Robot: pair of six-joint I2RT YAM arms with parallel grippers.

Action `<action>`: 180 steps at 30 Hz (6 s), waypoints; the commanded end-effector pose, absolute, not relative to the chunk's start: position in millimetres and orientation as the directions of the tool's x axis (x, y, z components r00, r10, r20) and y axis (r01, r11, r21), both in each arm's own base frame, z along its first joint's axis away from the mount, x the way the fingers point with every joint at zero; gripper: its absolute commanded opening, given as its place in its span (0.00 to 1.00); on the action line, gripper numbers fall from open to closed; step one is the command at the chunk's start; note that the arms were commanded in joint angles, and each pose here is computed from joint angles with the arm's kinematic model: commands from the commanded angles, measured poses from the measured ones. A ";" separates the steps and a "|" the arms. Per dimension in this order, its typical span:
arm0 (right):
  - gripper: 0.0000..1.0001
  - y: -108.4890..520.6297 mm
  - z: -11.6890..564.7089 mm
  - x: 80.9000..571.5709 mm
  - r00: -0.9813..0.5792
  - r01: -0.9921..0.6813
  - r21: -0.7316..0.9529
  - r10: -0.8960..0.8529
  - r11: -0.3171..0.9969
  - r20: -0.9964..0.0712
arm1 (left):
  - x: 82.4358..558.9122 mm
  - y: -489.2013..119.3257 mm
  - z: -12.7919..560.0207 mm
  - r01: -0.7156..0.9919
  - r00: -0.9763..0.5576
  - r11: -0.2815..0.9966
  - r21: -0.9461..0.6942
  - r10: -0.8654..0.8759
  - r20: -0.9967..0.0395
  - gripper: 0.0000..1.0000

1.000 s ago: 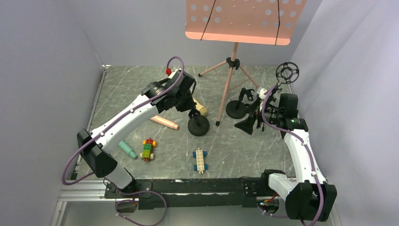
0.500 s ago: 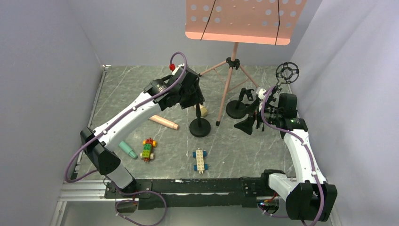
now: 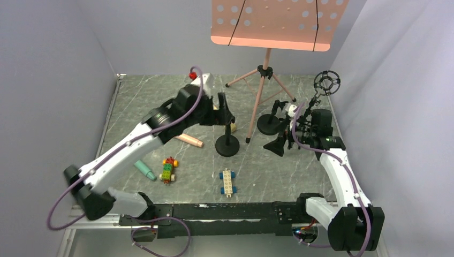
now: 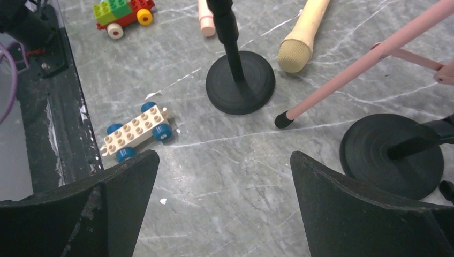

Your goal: Attach the microphones to the stand

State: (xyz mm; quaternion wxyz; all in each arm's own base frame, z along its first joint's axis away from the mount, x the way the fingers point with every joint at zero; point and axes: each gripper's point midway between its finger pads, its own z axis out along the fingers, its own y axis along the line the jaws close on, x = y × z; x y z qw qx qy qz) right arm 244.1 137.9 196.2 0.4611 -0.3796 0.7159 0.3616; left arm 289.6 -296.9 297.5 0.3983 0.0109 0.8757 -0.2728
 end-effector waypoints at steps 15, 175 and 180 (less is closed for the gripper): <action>0.99 240.0 193.7 327.6 -0.056 -0.851 -0.044 -0.172 0.523 -0.983 | 227.1 -152.6 244.0 0.307 -0.438 0.848 -0.432 -0.277 -0.855 0.99; 1.00 184.6 183.5 254.0 -0.056 -0.990 0.008 -0.344 0.138 -0.937 | 377.3 -60.4 20.3 -0.852 -0.487 0.519 -0.074 -0.836 -0.254 0.54; 1.00 184.4 185.9 253.1 -0.044 -0.991 -0.004 -0.344 0.136 -0.938 | 377.8 -58.9 22.4 -0.843 -0.489 0.530 -0.099 -0.829 -0.272 0.23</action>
